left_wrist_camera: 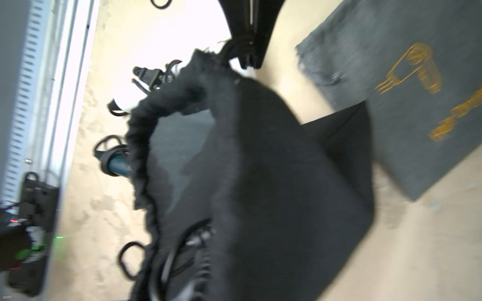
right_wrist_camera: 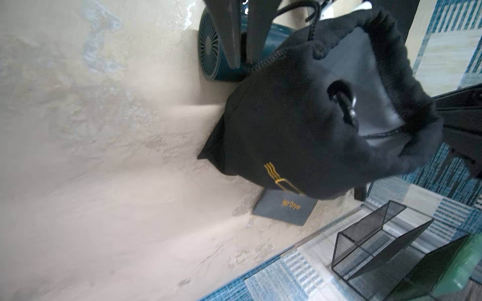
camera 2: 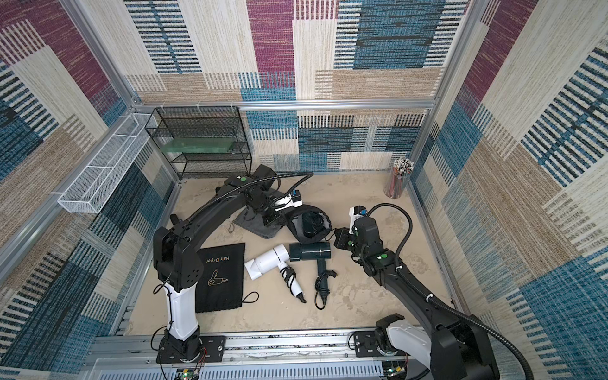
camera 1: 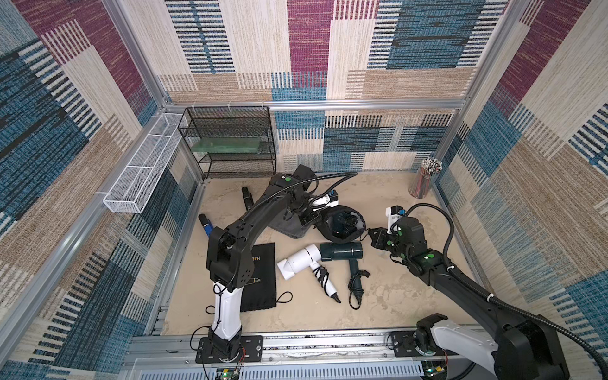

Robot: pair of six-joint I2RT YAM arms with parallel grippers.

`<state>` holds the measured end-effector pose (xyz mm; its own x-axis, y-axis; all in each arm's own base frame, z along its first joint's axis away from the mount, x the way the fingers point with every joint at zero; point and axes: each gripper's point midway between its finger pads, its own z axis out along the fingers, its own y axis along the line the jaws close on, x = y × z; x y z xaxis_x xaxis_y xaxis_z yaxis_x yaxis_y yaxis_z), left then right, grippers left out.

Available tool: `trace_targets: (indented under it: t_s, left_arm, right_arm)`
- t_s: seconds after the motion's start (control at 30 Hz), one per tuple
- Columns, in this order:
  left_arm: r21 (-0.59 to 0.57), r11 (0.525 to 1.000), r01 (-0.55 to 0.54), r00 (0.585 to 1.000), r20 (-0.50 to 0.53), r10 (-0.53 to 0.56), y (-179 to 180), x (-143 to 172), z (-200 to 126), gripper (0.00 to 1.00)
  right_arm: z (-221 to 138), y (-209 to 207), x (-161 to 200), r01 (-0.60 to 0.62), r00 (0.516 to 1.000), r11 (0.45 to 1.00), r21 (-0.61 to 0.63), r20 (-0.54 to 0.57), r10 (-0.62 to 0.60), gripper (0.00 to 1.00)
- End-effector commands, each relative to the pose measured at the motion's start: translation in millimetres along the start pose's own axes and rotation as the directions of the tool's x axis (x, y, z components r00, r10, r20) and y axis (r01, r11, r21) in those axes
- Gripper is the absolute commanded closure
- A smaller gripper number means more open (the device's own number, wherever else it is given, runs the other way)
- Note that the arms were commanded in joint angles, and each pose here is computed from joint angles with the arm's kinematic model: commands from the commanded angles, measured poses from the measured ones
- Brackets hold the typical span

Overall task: Pack away hair dryers
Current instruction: Pull the drawstrings on both sides of the drawstring bag.

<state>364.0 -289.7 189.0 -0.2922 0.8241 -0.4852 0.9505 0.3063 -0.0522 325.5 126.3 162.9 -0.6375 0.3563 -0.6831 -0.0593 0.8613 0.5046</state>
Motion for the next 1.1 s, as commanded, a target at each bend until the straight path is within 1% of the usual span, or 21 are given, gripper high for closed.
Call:
trace_targets:
  t_s: [0.0, 0.1, 0.23, 0.43, 0.53, 0.67, 0.77, 0.83, 0.93, 1.07]
  left_arm:
    - [-0.115, 0.992, 0.047, 0.998, -0.044, -0.052, 11, 3, -29, 1.0]
    - [-0.148, 0.989, 0.026, 1.0, -0.003, -0.027, 8, -11, -58, 1.0]
    - [-0.194, 0.981, 0.001, 0.999, 0.034, 0.006, 10, -28, -89, 1.0]
    - [-0.243, 0.97, -0.027, 0.996, 0.07, 0.046, 12, -40, -111, 1.0]
    - [-0.276, 0.96, -0.048, 0.995, 0.075, 0.071, 15, -44, -120, 1.0]
    - [-0.307, 0.95, -0.058, 0.995, 0.055, 0.078, 21, -42, -121, 1.0]
    - [-0.327, 0.943, -0.058, 0.997, 0.031, 0.072, 28, -39, -118, 1.0]
    - [-0.334, 0.941, -0.053, 0.997, 0.034, 0.068, 31, -40, -118, 1.0]
    - [-0.347, 0.937, -0.043, 0.996, 0.057, 0.067, 37, -48, -120, 1.0]
    - [-0.337, 0.941, -0.003, 0.995, 0.096, 0.037, 42, -58, -115, 1.0]
  right_arm:
    - [-3, -26, -17, -0.06, 0.996, 0.99, 0.13, 0.078, 0.05, 1.0]
    - [-3, -49, -30, -0.13, 0.985, 0.97, 0.203, 0.136, 0.104, 1.0]
    - [-4, -69, -49, -0.183, 0.968, 0.941, 0.286, 0.219, 0.121, 1.0]
    - [-6, -91, -77, -0.279, 0.931, 0.9, 0.334, 0.326, 0.167, 1.0]
    - [-14, -102, -92, -0.328, 0.905, 0.876, 0.354, 0.384, 0.184, 1.0]
    - [-27, -101, -109, -0.348, 0.88, 0.881, 0.321, 0.437, 0.188, 1.0]
    - [-43, -90, -119, -0.347, 0.861, 0.896, 0.278, 0.472, 0.186, 1.0]
    - [-53, -82, -125, -0.34, 0.854, 0.907, 0.249, 0.486, 0.186, 1.0]
    - [-64, -62, -134, -0.31, 0.852, 0.932, 0.188, 0.49, 0.185, 1.0]
    - [-74, -18, -144, -0.21, 0.86, 0.975, 0.068, 0.487, 0.152, 1.0]
